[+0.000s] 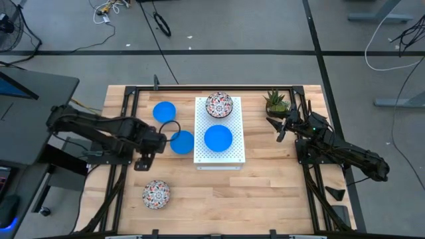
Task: Pick & Place Mini bowls
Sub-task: Stack the white bowl on top of the other white bowl on the shelf
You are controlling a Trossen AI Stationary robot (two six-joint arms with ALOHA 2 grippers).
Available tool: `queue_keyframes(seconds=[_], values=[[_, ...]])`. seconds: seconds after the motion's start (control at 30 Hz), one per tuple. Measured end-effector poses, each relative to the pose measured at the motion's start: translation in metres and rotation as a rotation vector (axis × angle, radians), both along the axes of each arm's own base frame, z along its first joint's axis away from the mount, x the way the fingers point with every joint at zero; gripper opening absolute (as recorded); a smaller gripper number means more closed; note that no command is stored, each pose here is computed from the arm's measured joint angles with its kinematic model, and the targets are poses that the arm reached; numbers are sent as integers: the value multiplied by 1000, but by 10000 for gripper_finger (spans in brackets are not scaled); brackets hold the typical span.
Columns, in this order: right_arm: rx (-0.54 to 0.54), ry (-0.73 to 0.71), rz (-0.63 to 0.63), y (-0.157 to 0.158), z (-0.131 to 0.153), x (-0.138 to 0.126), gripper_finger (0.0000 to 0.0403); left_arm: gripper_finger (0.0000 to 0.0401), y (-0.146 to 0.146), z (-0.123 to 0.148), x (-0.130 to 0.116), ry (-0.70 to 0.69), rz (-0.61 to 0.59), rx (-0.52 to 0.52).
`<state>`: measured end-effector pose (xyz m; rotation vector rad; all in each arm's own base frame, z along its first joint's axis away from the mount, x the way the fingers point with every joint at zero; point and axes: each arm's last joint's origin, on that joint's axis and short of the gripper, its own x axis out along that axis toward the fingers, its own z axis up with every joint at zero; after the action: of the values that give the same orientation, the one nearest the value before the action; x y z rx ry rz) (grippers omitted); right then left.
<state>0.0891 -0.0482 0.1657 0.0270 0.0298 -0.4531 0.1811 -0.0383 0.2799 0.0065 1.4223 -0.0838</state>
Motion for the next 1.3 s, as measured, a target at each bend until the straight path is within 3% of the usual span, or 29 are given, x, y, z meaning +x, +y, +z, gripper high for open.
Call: queue_keyframes(seconds=[0.27, 1.3], values=[[0, 0, 0, 0, 0, 0, 169, 288, -19, 0, -5, -15, -34, 51], [0, 0, 0, 0, 0, 0, 169, 288, -97, -34, 1, 72, 387, -23]])
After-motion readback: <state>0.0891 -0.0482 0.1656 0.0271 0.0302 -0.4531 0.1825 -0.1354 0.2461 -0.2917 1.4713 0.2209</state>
